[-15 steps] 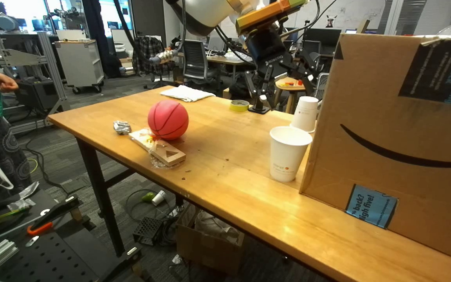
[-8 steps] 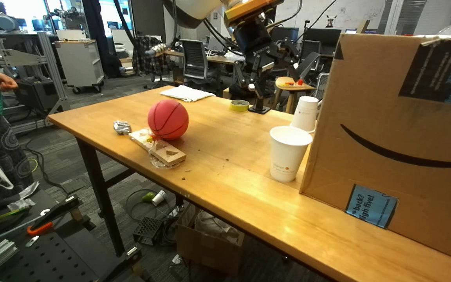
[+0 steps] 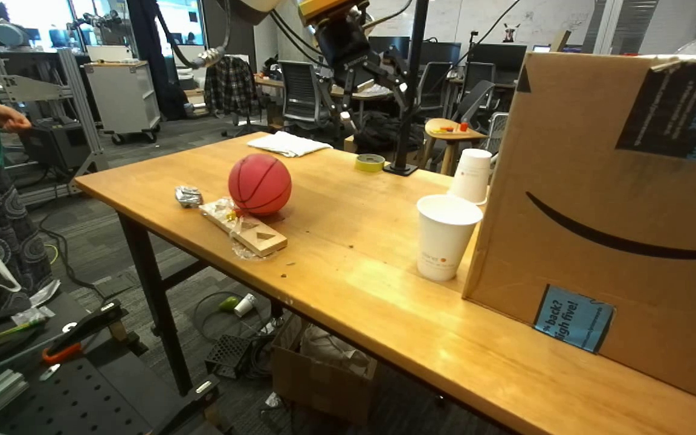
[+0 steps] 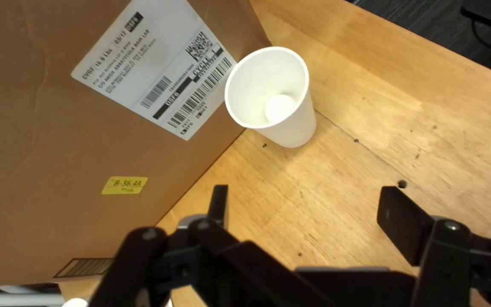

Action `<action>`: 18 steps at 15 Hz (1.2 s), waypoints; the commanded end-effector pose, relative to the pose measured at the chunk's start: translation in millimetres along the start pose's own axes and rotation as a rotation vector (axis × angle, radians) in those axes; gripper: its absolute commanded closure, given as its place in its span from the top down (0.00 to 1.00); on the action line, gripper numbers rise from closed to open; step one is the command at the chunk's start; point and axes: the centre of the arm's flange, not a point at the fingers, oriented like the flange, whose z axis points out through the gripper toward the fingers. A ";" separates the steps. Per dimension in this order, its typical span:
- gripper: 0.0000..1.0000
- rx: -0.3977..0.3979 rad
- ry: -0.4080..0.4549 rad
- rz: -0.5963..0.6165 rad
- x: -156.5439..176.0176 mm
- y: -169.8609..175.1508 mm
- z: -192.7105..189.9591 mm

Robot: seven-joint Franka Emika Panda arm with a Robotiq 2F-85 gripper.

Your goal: Put the white bowl in the cup closest to you, then put the basketball on the brown tape

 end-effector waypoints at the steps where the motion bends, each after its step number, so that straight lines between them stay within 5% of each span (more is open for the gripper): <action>1: 0.92 0.018 0.035 0.002 -12.9 -42.6 -33.2; 2: 1.00 0.024 0.048 0.000 -13.1 -53.3 -40.7; 18: 1.00 0.263 0.283 -0.094 -20.3 -183.7 -128.8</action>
